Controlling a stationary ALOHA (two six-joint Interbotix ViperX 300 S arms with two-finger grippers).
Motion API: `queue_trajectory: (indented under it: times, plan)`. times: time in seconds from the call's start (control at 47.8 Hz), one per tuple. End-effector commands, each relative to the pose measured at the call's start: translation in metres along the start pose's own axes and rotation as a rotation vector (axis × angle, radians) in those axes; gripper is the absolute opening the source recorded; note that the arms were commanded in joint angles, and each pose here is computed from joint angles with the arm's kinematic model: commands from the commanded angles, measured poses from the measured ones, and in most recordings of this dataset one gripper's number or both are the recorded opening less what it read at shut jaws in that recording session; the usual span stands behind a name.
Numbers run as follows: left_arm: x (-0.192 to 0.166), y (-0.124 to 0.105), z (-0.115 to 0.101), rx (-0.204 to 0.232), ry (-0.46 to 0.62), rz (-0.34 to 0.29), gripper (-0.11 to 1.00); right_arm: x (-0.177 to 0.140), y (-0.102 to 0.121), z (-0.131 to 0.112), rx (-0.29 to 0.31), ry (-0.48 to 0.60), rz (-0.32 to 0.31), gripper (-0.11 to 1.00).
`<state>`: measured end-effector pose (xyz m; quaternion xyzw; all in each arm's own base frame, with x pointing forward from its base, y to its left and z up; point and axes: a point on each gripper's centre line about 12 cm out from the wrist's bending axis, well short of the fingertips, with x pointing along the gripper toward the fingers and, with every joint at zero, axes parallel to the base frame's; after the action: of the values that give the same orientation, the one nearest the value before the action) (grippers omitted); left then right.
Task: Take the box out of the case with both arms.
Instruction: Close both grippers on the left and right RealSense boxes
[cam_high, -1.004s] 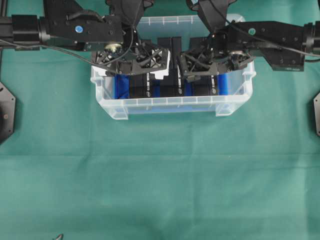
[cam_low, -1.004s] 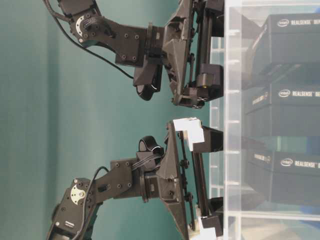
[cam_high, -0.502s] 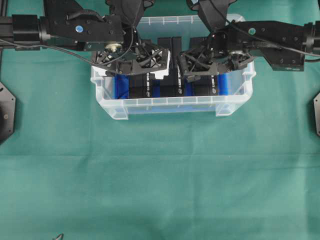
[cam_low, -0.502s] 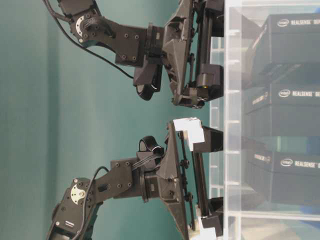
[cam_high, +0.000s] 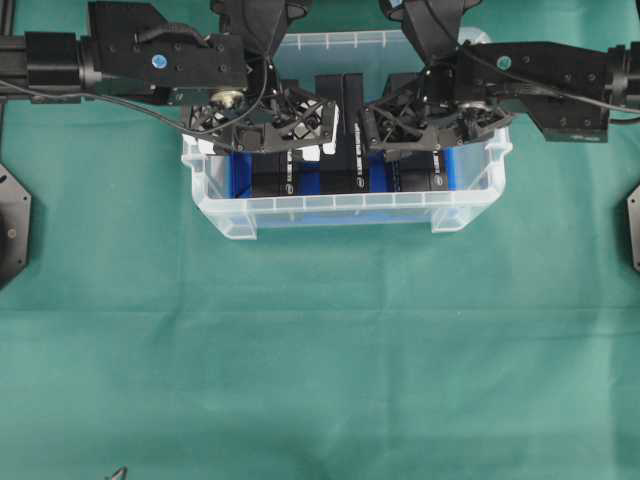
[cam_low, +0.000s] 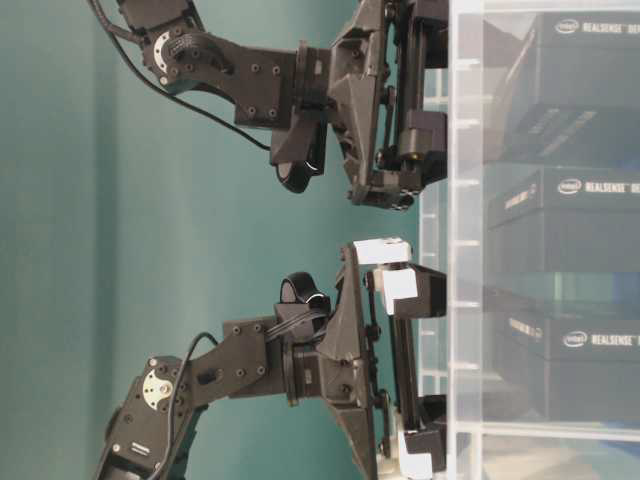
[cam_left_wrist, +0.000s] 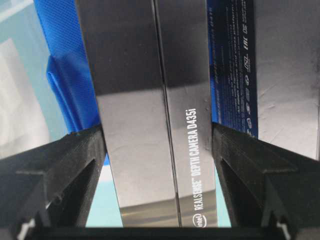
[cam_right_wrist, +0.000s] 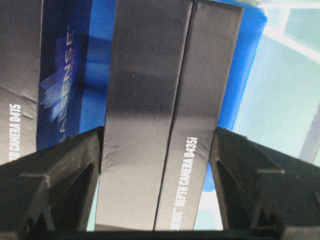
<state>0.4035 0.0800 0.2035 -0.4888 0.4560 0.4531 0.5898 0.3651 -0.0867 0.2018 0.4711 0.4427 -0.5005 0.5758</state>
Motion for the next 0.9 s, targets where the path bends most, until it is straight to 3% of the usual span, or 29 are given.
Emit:
queue_trajectory:
  times: [0.0,0.878]
  plan:
    - [-0.013,-0.004,-0.001,0.005,-0.008,-0.036,0.64,-0.004,-0.002,0.0,-0.001,-0.002,-0.004,0.67]
    - [-0.031,-0.002,-0.002,0.005,-0.015,-0.066,0.64,-0.02,0.005,0.004,0.008,-0.012,0.034,0.67]
